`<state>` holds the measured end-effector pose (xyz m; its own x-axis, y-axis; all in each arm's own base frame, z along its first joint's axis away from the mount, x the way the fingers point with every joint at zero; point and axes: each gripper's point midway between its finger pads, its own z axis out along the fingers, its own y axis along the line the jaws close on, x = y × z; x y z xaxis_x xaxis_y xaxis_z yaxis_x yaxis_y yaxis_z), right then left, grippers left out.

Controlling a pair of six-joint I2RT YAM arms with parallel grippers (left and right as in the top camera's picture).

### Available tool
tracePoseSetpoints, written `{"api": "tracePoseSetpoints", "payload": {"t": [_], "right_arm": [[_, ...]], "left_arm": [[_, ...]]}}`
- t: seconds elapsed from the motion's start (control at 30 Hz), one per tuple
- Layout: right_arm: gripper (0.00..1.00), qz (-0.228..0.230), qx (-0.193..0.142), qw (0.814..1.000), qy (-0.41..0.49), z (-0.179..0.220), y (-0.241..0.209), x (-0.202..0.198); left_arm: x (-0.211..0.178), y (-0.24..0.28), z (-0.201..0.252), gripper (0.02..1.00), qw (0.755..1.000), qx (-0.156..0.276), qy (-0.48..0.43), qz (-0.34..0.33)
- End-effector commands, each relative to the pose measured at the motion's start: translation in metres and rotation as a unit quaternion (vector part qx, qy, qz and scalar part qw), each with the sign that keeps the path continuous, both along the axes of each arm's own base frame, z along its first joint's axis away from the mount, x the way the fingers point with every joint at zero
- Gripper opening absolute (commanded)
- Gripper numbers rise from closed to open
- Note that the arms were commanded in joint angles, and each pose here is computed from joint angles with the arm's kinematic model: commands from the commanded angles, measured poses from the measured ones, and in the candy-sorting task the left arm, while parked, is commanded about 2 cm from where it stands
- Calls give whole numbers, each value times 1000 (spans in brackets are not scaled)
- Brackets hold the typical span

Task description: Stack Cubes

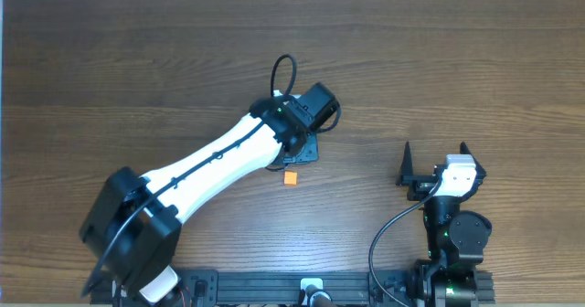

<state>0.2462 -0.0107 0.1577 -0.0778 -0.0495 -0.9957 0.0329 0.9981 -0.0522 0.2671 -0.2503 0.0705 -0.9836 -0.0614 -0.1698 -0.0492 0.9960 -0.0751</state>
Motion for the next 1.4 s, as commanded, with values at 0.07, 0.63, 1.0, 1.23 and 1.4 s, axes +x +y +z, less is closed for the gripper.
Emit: {"api": "tracePoseSetpoints", "payload": {"t": [0.07,0.63,1.0,1.23,1.4], "right_arm": [[993,4,0,1000,0,-1,2,0],[991,4,0,1000,0,-1,2,0],[993,4,0,1000,0,-1,2,0],[993,4,0,1000,0,-1,2,0],[991,4,0,1000,0,-1,2,0]], "left_arm": [[6,2,-12,167,1000,9,13,-25],[10,1,-32,176,999,25,19,-39],[17,5,-35,176,999,31,14,-31],[19,4,-37,178,999,29,11,-31],[20,5,-41,180,999,32,13,-30]]}}
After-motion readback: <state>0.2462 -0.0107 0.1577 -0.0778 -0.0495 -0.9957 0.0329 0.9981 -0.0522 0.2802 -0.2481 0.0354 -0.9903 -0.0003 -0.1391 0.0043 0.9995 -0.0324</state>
